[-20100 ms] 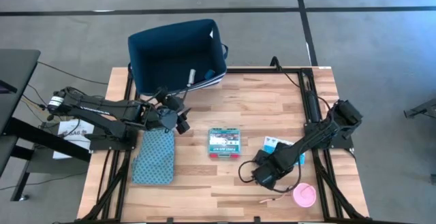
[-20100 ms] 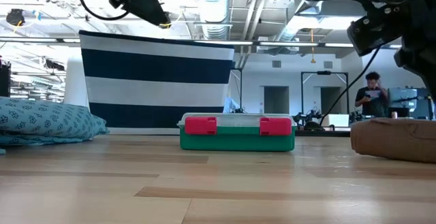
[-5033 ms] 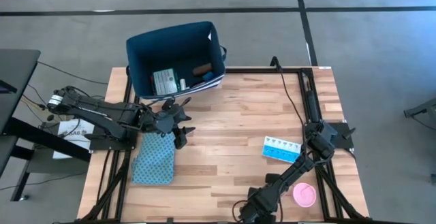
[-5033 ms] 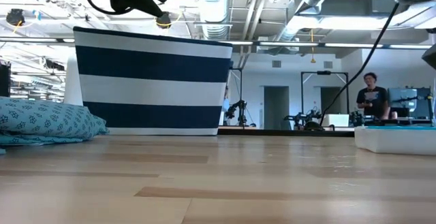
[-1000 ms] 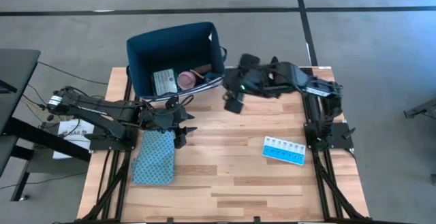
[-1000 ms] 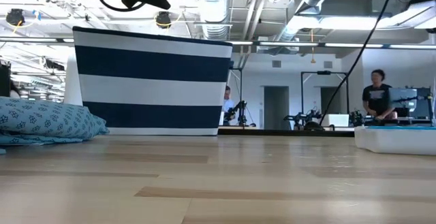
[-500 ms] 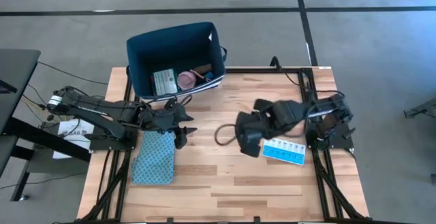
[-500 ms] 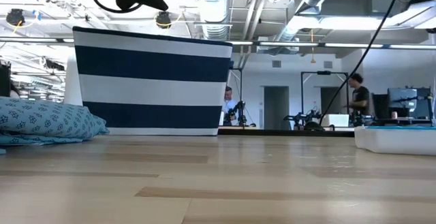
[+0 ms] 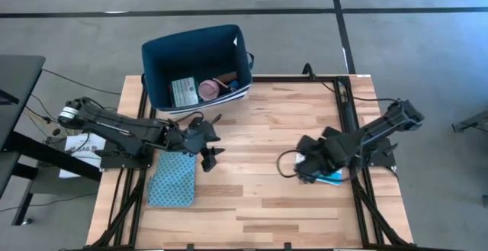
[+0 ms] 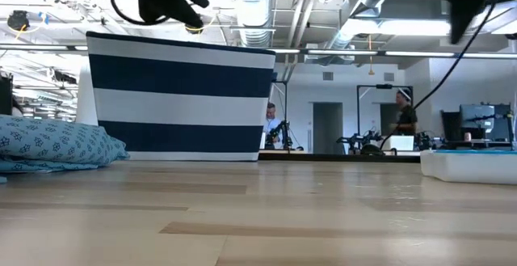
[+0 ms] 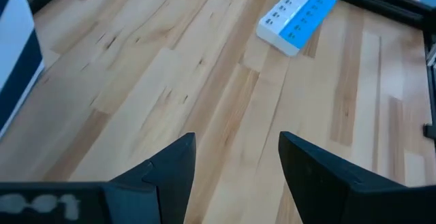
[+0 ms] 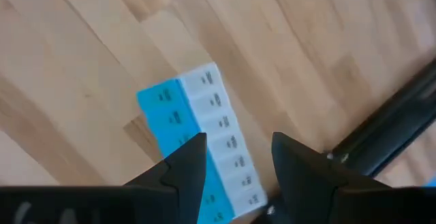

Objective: Pick & place medical supplies in basket/bin
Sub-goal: Put the pill organizer into the blue bin

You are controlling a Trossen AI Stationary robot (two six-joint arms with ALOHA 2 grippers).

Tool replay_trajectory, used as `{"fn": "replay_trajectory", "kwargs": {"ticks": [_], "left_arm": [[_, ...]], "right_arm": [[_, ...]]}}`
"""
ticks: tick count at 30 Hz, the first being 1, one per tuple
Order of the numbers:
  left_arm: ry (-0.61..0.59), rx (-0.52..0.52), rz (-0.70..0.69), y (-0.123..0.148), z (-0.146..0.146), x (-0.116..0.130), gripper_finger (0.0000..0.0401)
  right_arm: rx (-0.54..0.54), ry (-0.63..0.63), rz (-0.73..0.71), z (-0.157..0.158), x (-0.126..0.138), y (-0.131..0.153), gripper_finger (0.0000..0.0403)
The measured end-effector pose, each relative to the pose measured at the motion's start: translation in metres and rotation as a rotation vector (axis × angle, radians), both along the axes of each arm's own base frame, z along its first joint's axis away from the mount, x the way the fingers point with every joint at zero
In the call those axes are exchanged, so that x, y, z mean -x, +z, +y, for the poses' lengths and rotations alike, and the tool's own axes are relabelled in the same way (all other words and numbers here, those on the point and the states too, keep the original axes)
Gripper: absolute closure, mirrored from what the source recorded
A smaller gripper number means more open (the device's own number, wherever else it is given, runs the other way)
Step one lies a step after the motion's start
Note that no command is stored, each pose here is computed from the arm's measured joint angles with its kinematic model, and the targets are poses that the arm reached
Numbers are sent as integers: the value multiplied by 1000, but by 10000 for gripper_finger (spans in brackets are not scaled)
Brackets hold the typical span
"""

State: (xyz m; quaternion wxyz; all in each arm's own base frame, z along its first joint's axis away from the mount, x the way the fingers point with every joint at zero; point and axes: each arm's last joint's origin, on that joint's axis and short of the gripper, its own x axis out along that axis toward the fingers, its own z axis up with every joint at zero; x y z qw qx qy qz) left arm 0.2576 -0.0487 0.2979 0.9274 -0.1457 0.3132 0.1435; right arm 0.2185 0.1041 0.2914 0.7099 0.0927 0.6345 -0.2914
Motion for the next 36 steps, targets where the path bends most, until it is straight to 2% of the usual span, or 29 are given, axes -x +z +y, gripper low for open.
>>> {"fn": "replay_trajectory", "kwargs": {"ticks": [4,10,13,19,22,26,30,36], "left_arm": [[18,2,-15,-6,2,-11,202],[56,28,5,-20,4,-26,202],[57,48,0,-24,6,-33,202],[42,106,-25,-24,15,-39,202],[34,90,-30,-24,16,-39,202],[30,82,-37,-23,17,-40,202],[29,83,-38,-23,17,-40,202],[22,87,-35,-24,16,-40,202]], "right_arm": [[-15,-59,-42,10,17,-25,244],[-54,-22,-68,32,23,-71,244],[-29,-14,-50,38,17,-90,244],[44,6,114,33,-2,-128,244],[78,9,182,27,-11,-139,246],[54,60,213,18,-24,-138,260],[-23,114,84,12,-47,-127,278],[-182,299,-294,10,-87,-109,291]]}}
